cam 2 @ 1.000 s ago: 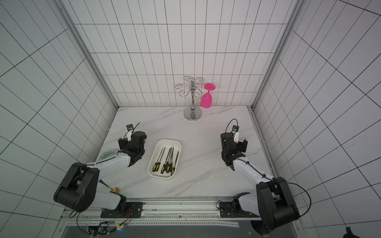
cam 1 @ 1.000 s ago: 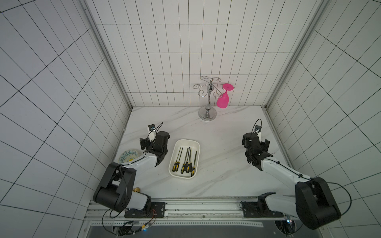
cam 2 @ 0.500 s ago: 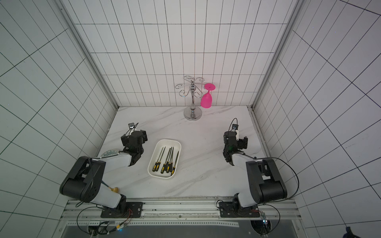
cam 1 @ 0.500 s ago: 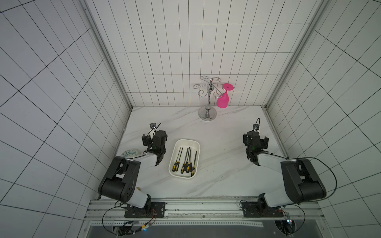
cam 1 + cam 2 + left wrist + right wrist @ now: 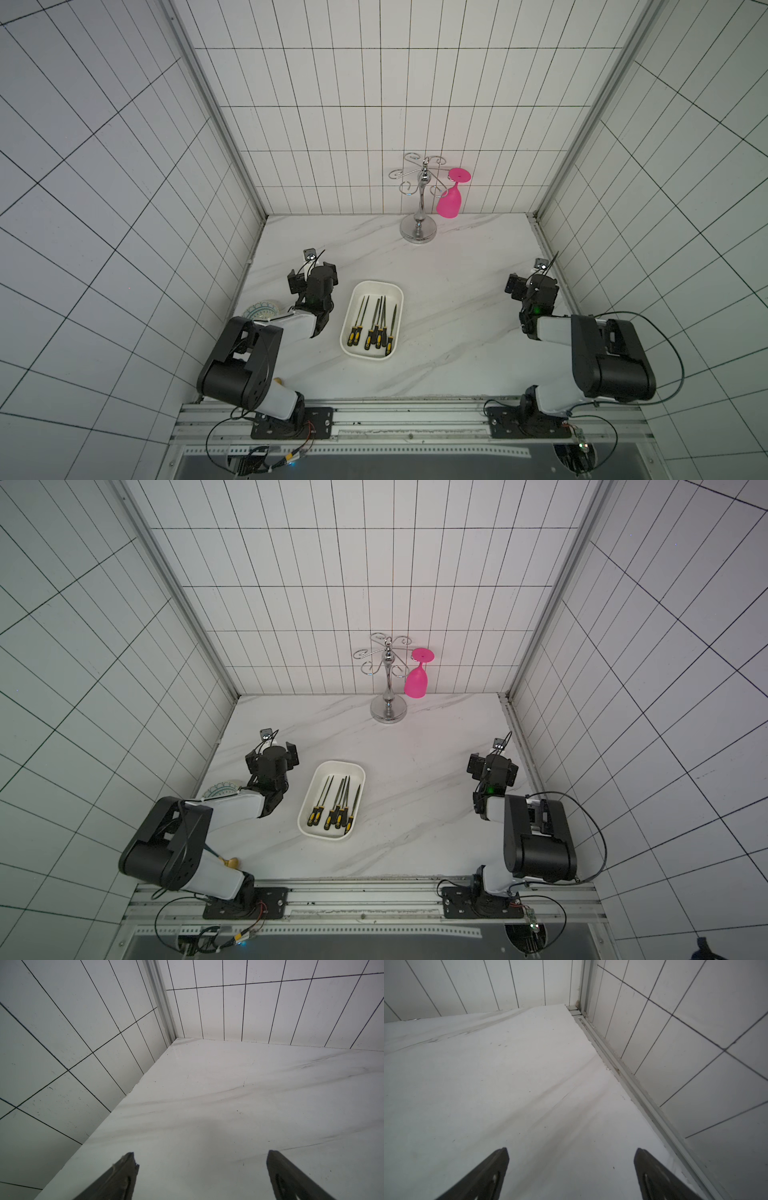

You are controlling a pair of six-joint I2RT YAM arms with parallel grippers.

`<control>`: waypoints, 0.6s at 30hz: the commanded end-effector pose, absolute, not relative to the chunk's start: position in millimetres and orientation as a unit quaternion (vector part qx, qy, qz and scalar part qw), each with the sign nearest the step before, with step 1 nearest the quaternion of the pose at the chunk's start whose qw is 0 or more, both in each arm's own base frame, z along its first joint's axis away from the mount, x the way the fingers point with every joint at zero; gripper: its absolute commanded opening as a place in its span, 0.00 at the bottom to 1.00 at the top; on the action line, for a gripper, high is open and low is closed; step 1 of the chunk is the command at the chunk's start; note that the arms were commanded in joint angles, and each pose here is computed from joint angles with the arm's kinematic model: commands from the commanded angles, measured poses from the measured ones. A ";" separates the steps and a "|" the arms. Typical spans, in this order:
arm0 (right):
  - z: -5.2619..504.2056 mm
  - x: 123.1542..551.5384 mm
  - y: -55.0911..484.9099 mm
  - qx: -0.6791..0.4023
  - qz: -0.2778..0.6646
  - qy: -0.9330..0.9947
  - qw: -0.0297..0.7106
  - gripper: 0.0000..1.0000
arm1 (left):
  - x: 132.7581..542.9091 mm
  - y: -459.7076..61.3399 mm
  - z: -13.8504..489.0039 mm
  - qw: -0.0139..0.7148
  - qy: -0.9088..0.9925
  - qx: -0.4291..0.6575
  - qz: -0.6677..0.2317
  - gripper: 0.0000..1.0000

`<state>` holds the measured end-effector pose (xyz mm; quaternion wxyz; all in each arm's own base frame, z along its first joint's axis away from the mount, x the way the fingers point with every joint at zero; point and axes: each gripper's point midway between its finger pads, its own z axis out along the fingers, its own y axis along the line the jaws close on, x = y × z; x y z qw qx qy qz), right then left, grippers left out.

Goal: Put the file tool into the storage box
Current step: Reset both arms

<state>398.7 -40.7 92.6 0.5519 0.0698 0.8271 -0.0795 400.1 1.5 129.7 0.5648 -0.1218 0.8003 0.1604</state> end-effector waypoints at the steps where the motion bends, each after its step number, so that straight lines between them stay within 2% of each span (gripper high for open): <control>1: 93.5 401.7 -22.7 0.045 -0.033 0.830 0.556 0.99 | 401.6 -1.7 137.7 0.577 0.794 -0.116 0.148 0.99; 9: 92.8 401.8 -22.2 0.044 -0.033 0.829 0.557 0.99 | 403.2 15.6 136.6 0.571 0.801 -0.143 0.111 0.99; 14: 93.9 402.4 -21.9 0.043 -0.033 0.827 0.559 0.99 | 365.2 47.3 149.3 0.616 0.747 -0.222 0.117 0.99; 18: 93.4 402.2 -21.9 0.043 -0.033 0.828 0.558 0.99 | 380.1 43.5 146.5 0.610 0.767 -0.170 0.100 0.99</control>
